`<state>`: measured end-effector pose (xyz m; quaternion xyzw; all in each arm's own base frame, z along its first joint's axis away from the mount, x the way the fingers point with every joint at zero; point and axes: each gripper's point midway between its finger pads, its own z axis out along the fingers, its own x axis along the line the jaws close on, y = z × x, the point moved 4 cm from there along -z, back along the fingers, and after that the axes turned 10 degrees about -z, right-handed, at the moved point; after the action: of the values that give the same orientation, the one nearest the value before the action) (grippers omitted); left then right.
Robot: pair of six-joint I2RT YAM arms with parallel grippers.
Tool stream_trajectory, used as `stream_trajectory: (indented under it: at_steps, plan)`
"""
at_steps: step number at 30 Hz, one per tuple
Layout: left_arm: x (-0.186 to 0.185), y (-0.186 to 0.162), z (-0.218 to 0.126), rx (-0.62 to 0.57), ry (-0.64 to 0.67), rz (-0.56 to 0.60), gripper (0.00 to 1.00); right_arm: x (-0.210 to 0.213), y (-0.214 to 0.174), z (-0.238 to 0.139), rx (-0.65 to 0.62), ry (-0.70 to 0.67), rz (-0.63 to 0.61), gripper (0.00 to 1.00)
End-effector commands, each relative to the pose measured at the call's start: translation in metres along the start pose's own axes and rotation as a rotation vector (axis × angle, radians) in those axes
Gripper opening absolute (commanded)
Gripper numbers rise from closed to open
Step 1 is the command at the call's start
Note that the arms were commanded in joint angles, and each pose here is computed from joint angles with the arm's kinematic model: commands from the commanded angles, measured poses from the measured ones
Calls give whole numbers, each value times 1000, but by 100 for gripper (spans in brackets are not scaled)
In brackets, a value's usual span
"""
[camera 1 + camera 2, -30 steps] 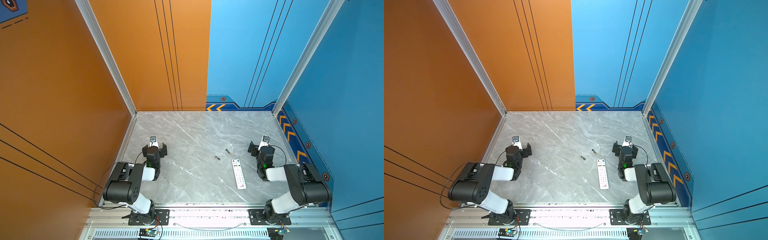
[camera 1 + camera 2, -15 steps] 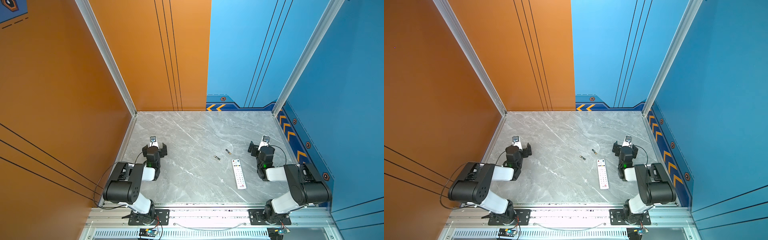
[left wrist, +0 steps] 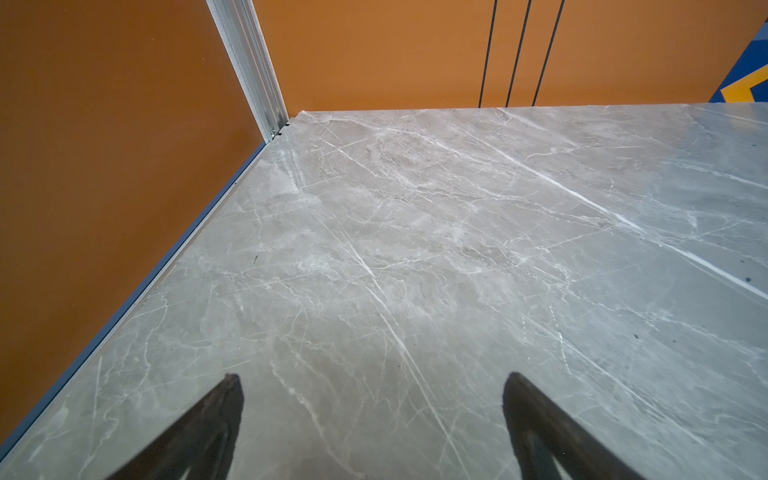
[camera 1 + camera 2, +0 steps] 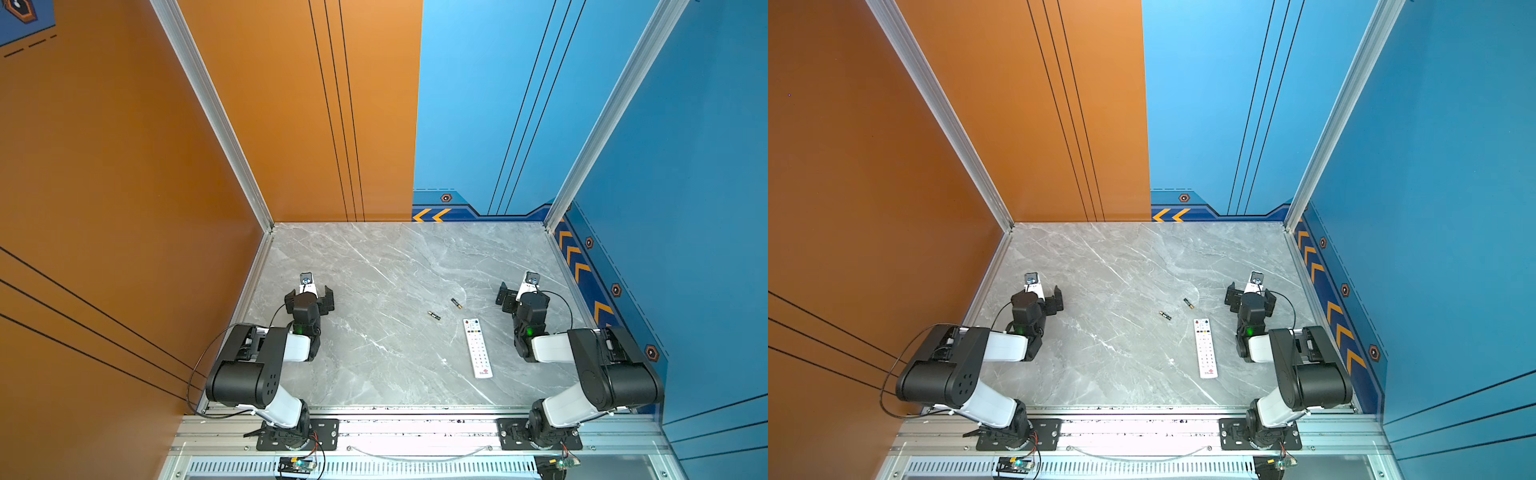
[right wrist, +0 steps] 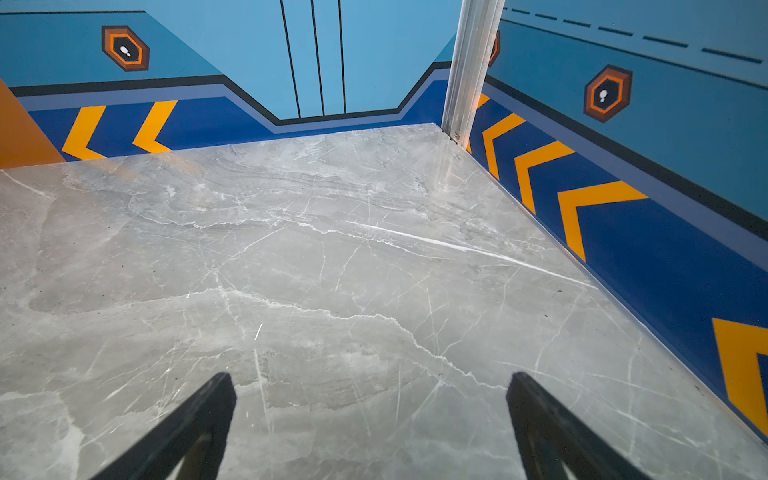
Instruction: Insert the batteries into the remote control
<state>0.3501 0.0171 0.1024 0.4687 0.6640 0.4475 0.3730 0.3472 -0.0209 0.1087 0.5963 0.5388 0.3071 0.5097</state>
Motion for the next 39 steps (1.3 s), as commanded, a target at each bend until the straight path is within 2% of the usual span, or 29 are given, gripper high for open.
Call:
stream_trajectory:
  at_steps: [1, 30, 39]
  plan:
    - [-2, 4, 3, -8, -12, 8, 98, 1, 1, 3, 9, 10, -18, 100]
    - [-2, 4, 3, -4, -26, 1, 98, 1, 1, 4, 19, 9, -18, 100]
    - [-5, 8, 1, -4, -49, 6, 98, 3, 20, 6, 71, 40, -45, 100]
